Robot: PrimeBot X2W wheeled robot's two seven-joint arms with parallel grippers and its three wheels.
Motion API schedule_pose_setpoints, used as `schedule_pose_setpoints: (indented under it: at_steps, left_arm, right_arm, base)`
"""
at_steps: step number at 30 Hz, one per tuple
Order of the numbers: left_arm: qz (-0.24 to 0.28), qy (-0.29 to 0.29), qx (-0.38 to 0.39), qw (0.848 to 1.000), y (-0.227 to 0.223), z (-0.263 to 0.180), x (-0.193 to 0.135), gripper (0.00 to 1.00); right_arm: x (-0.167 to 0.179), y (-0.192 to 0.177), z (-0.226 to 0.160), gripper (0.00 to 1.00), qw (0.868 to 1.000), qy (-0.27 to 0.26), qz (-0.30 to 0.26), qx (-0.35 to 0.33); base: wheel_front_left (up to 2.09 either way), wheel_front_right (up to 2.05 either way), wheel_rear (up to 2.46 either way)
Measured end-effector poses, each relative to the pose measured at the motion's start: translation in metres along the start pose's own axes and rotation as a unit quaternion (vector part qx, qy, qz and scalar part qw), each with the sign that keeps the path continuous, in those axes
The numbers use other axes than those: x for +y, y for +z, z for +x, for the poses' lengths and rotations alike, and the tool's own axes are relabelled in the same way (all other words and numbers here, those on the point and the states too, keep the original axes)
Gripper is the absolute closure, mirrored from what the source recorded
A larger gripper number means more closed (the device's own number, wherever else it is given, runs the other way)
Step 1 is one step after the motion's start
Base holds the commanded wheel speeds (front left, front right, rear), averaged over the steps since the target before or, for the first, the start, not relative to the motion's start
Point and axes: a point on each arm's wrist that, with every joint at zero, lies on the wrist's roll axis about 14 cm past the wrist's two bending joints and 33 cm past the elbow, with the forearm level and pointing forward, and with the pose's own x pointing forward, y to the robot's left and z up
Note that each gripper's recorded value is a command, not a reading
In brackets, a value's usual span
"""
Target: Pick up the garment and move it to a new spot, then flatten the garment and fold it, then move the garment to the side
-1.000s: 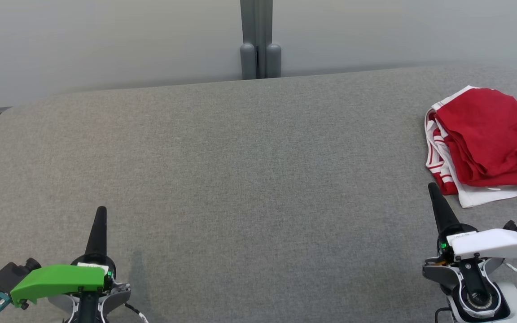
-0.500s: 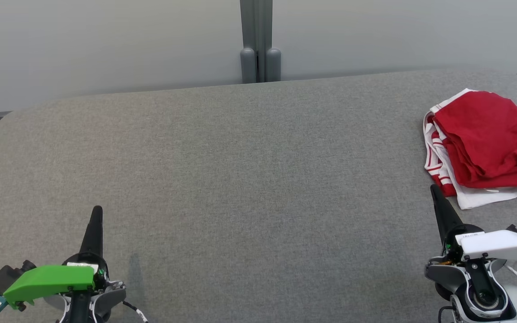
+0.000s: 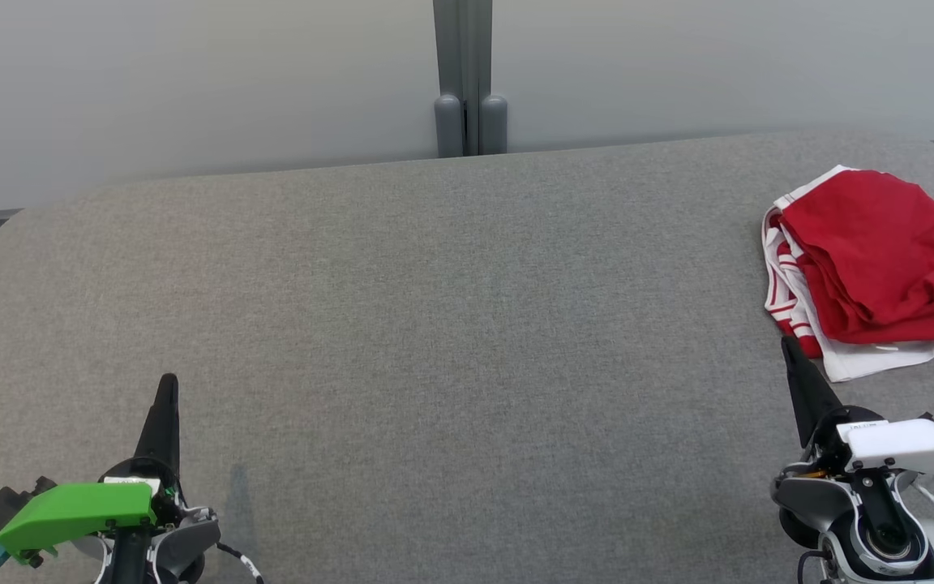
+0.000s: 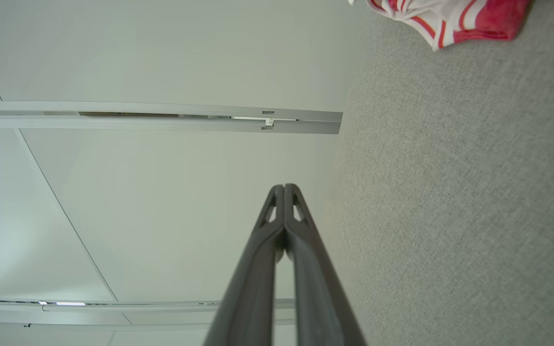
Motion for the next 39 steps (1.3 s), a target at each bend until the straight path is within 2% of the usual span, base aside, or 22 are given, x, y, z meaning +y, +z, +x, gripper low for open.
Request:
schedule_pose_setpoints:
  at_steps: [12,39]
  left_arm:
    - [-0.034,-0.008,-0.001,0.999,0.0036,-0.001,-0.0039,1.0]
    - [-0.038,-0.009,-0.002,0.999,0.0044,-0.001,-0.0042,1.0]
  right_arm:
    - [0.0025,0.003,-0.002,1.0,0.999,0.005,0.038,0.0]
    - [0.0021,0.0032,-0.0023,1.0,0.999,0.005,0.04,0.0]
  base:
    - [0.0,0.0,0.0]
    - [0.0,0.0,0.0]
